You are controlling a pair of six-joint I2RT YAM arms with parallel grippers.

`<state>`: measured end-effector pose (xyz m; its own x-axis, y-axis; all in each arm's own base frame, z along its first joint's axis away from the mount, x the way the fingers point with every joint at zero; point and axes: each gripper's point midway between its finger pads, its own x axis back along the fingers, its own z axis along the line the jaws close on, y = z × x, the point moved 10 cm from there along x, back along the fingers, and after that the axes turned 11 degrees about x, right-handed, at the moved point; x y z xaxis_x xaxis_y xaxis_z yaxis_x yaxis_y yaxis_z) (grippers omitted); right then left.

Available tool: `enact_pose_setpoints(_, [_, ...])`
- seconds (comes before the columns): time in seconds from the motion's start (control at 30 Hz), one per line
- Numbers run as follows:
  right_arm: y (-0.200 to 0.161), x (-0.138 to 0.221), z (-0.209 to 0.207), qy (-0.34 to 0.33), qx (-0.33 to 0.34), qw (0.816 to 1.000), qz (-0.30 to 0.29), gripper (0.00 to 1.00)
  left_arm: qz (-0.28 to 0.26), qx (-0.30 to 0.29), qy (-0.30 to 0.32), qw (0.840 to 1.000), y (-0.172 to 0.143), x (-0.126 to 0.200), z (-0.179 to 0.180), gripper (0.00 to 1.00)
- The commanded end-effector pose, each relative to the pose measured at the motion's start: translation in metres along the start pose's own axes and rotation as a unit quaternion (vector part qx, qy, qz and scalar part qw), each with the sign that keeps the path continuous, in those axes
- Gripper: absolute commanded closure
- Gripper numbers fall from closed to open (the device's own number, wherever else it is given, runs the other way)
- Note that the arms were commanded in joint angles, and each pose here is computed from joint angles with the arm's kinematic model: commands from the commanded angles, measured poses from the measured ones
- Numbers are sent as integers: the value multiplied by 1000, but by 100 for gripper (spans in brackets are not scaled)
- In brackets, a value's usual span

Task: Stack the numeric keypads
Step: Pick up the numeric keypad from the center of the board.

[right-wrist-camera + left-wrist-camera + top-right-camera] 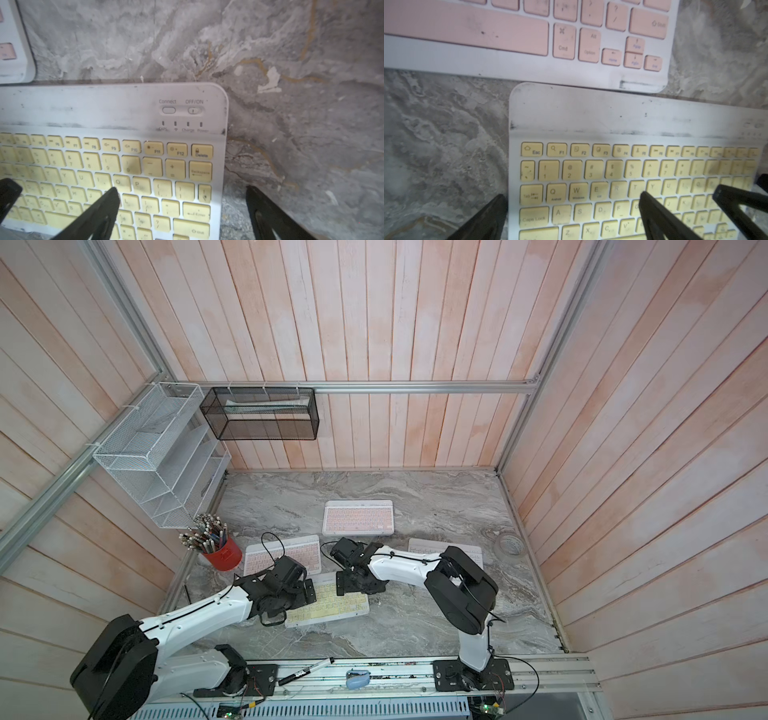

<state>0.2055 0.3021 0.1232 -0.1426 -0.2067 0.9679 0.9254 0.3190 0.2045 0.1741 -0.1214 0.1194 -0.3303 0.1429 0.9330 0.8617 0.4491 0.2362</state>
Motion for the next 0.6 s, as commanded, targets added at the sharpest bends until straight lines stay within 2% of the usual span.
enact_pose_setpoints(0.0, [-4,-9,2,-10,5,1000,25,3,36,-7,12,999,-9,-9,4,0])
enact_pose_setpoints(0.57, [-4,-14,14,-3,17,999,40,3,46,-15,10,999,-11,-12,4,0])
